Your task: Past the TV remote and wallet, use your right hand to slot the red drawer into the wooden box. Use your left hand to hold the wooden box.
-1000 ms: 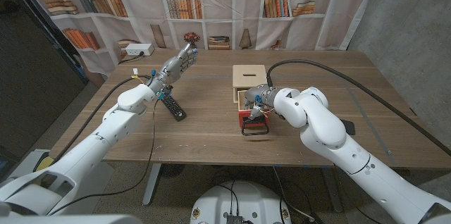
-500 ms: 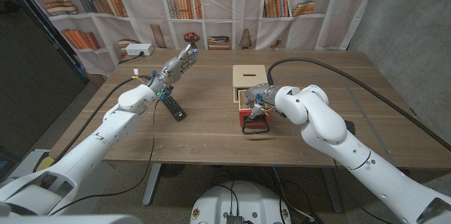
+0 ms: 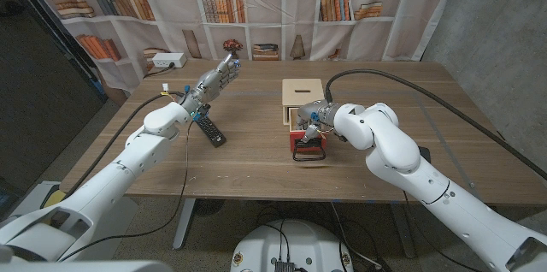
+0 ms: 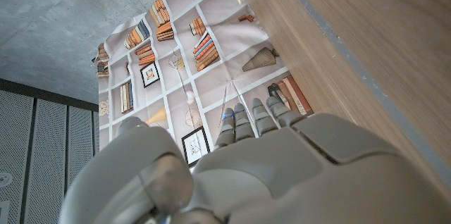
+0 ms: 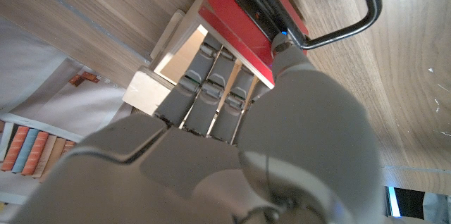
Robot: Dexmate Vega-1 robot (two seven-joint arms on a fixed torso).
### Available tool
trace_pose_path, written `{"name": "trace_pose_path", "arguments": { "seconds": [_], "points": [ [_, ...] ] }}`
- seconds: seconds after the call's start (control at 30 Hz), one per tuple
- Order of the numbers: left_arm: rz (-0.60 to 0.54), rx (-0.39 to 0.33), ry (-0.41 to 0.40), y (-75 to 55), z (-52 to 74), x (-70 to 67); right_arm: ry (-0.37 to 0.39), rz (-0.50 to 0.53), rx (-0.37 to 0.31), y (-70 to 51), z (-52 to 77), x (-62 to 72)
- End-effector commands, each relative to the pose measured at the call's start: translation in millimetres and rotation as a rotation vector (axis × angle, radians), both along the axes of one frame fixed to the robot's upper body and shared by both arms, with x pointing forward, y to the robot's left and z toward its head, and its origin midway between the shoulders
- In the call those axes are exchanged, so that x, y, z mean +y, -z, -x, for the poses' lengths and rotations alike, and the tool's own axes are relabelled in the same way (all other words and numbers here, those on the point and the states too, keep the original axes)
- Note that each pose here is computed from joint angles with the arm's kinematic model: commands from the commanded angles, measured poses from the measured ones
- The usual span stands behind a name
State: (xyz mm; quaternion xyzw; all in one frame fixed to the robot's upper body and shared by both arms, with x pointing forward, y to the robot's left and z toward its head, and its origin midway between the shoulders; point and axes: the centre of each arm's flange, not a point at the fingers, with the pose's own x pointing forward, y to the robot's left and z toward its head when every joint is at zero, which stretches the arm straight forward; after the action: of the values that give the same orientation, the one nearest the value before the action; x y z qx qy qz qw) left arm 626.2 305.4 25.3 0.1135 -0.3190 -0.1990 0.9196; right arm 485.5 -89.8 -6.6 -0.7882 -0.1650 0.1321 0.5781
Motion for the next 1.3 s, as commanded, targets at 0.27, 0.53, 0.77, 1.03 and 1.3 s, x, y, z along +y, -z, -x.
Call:
{"name": "trace_pose_path", "arguments": {
  "seconds": [0.27,0.53,0.77,1.03,1.3],
  "points": [
    [-0.001,0.003,-0.005,-0.4,-2.2,2.2,-0.004,-0.006,-0.006,-0.9,-5.2,2.3],
    [-0.003,0.006,-0.006,-0.9,-3.3,3.5,-0.005,-0.017,-0.003,-0.1,-7.5,2.3],
    [-0.008,0.012,-0.007,-1.2,-5.1,4.4,-0.004,-0.032,-0.006,0.8,-10.0,1.6],
    [-0.010,0.013,-0.005,-2.3,-7.0,5.1,-0.005,-0.035,-0.004,1.2,-12.7,1.9],
    [-0.011,0.014,-0.009,-2.1,-6.6,4.1,-0.010,-0.034,-0.005,0.1,-15.0,0.4]
  ]
}}
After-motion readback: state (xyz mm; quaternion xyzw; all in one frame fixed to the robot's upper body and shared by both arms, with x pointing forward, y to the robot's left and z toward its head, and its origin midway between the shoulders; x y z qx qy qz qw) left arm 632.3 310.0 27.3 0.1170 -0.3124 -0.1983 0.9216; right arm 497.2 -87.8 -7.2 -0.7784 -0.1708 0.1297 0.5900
